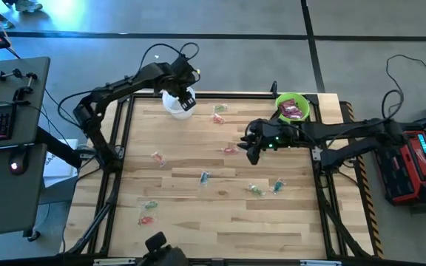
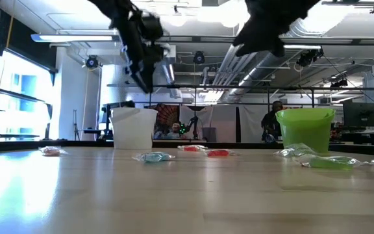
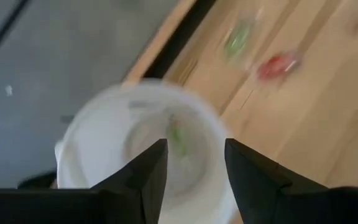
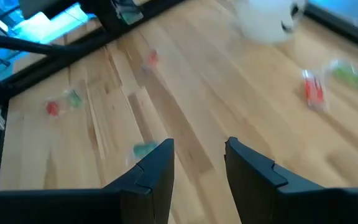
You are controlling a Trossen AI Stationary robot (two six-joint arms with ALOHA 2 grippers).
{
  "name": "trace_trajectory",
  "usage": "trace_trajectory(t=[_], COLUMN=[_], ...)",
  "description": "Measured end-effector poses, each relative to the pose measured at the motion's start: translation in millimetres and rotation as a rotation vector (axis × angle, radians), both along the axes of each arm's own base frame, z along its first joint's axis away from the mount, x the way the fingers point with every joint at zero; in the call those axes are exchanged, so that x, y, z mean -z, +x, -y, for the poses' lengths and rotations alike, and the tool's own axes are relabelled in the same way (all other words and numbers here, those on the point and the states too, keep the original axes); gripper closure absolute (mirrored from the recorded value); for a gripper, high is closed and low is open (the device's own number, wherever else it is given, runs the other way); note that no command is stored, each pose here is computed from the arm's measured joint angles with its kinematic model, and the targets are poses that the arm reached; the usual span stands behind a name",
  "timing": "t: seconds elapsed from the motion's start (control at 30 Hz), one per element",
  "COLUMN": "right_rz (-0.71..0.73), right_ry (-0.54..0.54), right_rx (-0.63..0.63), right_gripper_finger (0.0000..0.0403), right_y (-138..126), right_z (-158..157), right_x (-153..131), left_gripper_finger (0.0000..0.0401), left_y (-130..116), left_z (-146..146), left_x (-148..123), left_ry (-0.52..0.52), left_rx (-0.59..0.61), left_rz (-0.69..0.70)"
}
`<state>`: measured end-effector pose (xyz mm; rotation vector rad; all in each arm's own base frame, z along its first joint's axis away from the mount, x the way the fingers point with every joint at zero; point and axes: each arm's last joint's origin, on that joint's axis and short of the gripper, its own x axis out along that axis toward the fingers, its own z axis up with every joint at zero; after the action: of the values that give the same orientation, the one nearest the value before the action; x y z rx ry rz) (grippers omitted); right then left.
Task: Sort candy by brand, put in halloween buckets
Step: Put the green gummy into the white bucket
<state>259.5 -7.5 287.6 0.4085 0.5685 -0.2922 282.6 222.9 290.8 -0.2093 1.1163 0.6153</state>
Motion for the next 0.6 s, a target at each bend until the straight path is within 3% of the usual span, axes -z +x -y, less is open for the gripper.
trace_trajectory(t=[0.23, 0.6], right_rz=[-0.166, -0.340], right_ry=[0.099, 0.208], right_rx=[0.119, 0.638], right_gripper_finger=[0.0262, 0.0186], right_y=[-14, -37], right_z=[-9, -36], right_x=[13, 41], left_gripper_finger=[0.0246, 0.0247], left_y=[9, -16], left_z=[34, 103], left_x=[-38, -36], left_ry=[0.123, 0.159], left_rx=[0.066, 0.139], left_rz=[0.236, 0.551])
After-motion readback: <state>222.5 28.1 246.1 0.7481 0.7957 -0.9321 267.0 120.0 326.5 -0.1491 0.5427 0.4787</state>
